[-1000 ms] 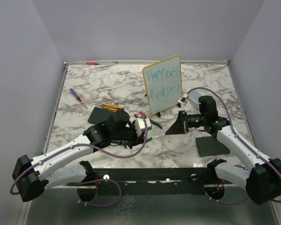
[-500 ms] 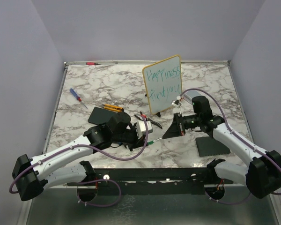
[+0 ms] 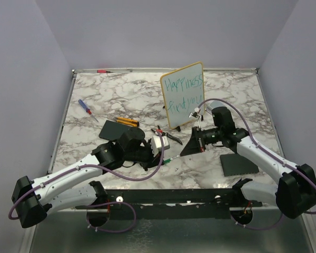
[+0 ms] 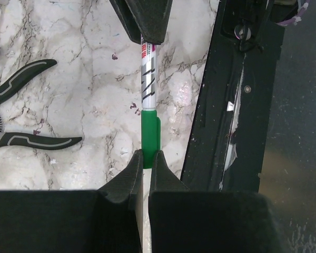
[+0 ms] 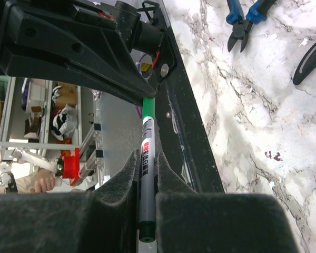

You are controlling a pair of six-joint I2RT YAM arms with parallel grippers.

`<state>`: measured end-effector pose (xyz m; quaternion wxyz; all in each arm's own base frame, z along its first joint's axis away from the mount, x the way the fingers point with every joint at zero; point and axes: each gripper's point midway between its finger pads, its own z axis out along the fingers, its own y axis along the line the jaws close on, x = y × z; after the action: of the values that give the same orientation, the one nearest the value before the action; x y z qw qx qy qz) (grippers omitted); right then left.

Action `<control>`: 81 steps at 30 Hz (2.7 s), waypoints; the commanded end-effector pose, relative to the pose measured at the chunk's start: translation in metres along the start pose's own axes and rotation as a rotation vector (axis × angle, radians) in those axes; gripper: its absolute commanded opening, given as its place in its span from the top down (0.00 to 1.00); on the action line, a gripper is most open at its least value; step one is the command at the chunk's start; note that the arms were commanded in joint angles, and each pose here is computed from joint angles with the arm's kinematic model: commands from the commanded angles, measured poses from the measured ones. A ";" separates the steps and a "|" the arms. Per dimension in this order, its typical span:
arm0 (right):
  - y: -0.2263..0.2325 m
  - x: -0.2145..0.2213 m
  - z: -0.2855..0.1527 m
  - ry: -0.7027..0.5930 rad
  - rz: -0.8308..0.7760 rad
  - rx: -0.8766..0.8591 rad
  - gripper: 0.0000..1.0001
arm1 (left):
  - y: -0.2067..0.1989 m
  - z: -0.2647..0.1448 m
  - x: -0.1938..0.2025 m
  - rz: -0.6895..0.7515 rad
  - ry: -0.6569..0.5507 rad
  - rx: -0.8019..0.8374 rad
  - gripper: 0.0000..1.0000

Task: Write a sentence on the whiteboard
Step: Close the whiteboard marker at the center of the board.

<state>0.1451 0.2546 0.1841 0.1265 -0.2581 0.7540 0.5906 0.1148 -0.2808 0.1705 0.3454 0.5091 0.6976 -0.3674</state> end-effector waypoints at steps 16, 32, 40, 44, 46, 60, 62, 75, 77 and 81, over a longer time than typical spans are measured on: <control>0.013 0.023 0.034 0.074 0.024 -0.096 1.00 | 0.007 -0.001 -0.045 0.042 -0.188 -0.041 1.00; 0.006 0.024 0.039 0.078 -0.019 0.030 0.99 | -0.001 0.002 -0.039 0.041 -0.177 0.008 1.00; 0.003 0.008 0.016 0.048 -0.076 0.262 0.99 | 0.005 0.000 -0.033 0.047 -0.124 -0.022 0.89; 0.010 0.001 0.007 0.007 -0.097 0.297 0.99 | 0.010 -0.006 -0.034 0.051 -0.128 -0.070 0.66; 0.015 -0.004 0.004 -0.017 -0.115 0.310 0.99 | 0.013 -0.009 -0.033 0.049 -0.125 -0.090 0.56; 0.023 -0.030 -0.012 -0.149 -0.179 0.374 0.99 | 0.024 -0.031 -0.040 0.027 -0.165 -0.208 0.13; 0.025 -0.032 -0.013 -0.160 -0.185 0.354 0.99 | 0.023 -0.036 -0.045 0.016 -0.197 -0.214 0.07; 0.059 -0.041 -0.022 -0.240 -0.248 0.161 0.99 | 0.004 -0.065 -0.094 -0.122 -0.502 -0.167 0.01; 0.072 -0.043 -0.024 -0.259 -0.270 0.107 0.99 | 0.006 -0.070 -0.099 -0.155 -0.548 -0.178 0.01; 0.095 -0.049 -0.028 -0.293 -0.311 0.021 0.99 | 0.001 -0.080 -0.115 -0.205 -0.661 -0.148 0.01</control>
<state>0.1514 0.2514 0.2614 0.3137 -0.2562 0.7401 0.5368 0.1333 -0.2640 0.2803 0.5260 0.3260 0.6475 -0.4448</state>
